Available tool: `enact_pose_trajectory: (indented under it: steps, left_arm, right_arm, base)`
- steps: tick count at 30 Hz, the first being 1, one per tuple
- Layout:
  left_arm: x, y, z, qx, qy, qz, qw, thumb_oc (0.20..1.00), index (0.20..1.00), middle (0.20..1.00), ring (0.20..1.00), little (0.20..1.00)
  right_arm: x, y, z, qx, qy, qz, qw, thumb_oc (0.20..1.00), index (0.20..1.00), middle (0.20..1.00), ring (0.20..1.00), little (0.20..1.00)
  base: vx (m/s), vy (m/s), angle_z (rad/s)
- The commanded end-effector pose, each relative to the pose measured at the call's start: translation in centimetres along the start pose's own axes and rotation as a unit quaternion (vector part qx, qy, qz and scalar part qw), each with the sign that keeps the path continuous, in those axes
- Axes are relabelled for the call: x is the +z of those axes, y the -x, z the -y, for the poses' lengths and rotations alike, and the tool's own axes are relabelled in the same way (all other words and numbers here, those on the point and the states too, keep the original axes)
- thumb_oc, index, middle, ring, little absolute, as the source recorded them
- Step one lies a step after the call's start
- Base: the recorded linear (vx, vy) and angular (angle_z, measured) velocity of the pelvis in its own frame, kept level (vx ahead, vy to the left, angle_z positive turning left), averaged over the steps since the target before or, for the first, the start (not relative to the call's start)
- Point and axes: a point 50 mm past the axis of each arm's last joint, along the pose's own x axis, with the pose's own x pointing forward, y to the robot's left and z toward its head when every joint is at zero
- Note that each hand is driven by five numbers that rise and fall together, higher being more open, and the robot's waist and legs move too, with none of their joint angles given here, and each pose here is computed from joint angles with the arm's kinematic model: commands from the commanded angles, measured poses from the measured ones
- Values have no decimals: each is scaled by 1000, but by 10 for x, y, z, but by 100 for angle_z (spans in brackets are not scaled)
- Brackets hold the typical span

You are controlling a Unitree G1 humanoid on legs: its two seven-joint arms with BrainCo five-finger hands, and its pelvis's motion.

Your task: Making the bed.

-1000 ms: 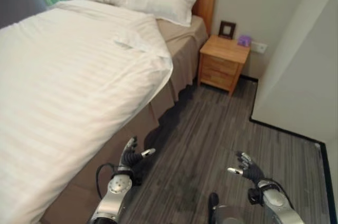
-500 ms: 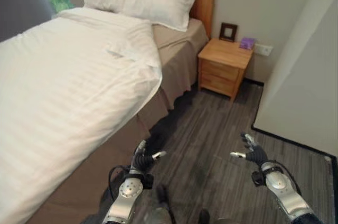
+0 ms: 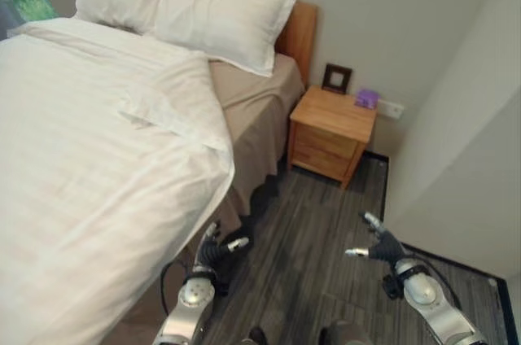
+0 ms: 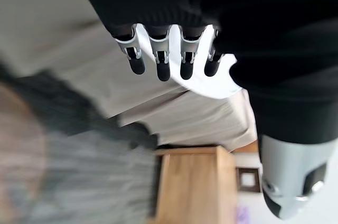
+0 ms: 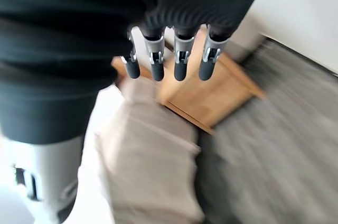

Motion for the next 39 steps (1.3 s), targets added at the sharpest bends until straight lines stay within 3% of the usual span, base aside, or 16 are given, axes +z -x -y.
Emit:
enact_pose_trajectory:
  steps: [1,4,7,12,14,18,28,31,39]
  left_arm:
    - [35,-3,-24,42,37,85,995,1000,1000,1000,1000,1000]
    - [49,-4,-34,62,96,115,987,1000,1000,1000,1000,1000]
    - [93,8,-46,61,182,220,956,1000,1000,1000,1000,1000]
    - [112,24,-63,70,215,285,932,1000,1000,1000,1000,1000]
    - [133,35,-71,60,237,340,908,1000,1000,1000,1000,1000]
    - [143,41,-86,82,222,373,897,1000,1000,1000,1000,1000]
    - [129,21,-77,72,196,304,930,1000,1000,1000,1000,1000]
    - [131,10,-64,64,203,287,934,1000,1000,1000,1000,1000]
    - [120,3,-53,52,216,251,942,1000,1000,1000,1000,1000]
  right_arm:
    - [30,-15,16,-31,7,71,997,1000,1000,1000,1000,1000]
    - [31,-15,14,-34,13,74,997,1000,1000,1000,1000,1000]
    - [33,-15,16,-36,31,80,996,1000,1000,1000,1000,1000]
    - [45,-26,18,-12,88,106,990,1000,1000,1000,1000,1000]
    - [52,-33,32,-28,105,112,988,1000,1000,1000,1000,1000]
    - [62,-40,63,-70,157,113,979,1000,1000,1000,1000,1000]
    - [78,-51,80,-91,212,117,966,1000,1000,1000,1000,1000]
    - [109,-63,73,-99,252,162,949,1000,1000,1000,1000,1000]
    - [154,-77,63,-110,252,231,933,1000,1000,1000,1000,1000]
  base:
    - [656,-320,70]
    - [494,-300,106]
    - [516,-430,115]
    - [214,-365,77]
    - [119,-468,99]
    - [332,-258,78]
    - [319,-9,37]
    - [195,81,54]
    - [162,-226,92]
